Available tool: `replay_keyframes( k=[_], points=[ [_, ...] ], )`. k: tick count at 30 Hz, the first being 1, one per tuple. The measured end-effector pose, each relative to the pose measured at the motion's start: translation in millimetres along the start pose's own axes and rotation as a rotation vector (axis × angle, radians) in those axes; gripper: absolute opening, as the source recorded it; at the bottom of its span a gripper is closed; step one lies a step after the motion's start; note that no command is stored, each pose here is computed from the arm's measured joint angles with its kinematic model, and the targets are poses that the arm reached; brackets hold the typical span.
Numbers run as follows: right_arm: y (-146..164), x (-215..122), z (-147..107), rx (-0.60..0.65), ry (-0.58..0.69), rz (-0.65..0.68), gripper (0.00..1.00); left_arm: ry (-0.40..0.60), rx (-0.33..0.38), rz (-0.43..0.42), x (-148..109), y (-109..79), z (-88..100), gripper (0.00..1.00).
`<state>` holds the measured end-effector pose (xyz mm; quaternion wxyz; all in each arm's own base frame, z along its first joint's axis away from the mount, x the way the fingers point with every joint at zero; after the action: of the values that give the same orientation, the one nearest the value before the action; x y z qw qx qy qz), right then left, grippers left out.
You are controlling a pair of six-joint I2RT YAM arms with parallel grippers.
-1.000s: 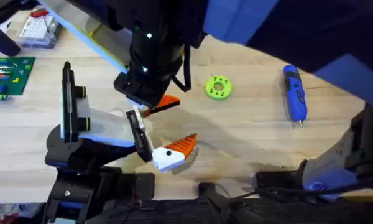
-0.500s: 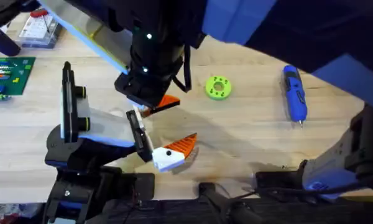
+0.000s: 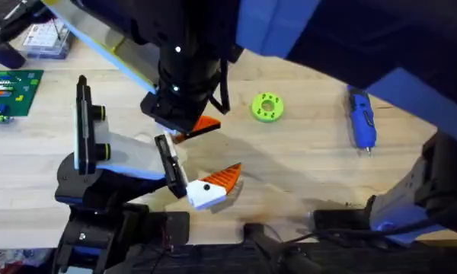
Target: Pick up the gripper from the table and insert it into the empty holder that is missing its gripper. Then pick up a screw, insert it into the mounting hole, and use the screwdriver to tighten it. Finally, clean up the table by picking up the vegetable and placing it into the bucket.
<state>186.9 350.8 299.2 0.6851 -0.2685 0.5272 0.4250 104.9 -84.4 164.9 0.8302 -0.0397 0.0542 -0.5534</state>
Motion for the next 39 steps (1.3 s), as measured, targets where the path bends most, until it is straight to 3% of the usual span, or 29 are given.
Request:
replay_keyframes(
  k=[39],
  points=[
    [-0.5, 7.5, 0.7, 0.001, 0.020, -0.001, 0.006, 0.000, -0.004, 0.000, 0.0, 0.0, 0.0, 0.989]
  ],
)
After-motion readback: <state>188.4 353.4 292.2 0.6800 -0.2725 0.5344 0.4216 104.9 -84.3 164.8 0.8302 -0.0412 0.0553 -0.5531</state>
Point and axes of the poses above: each hand's point on the last joint's axis, 136 mm out from that joint toward the fingers, its own x axis out along the fingers, its own y axis along the line the jaws close on, z = x × y, the point moved 9 cm from there along -x, back along the fingers, and after that the axes turned 4 degrees about x, right-handed, at the moved point
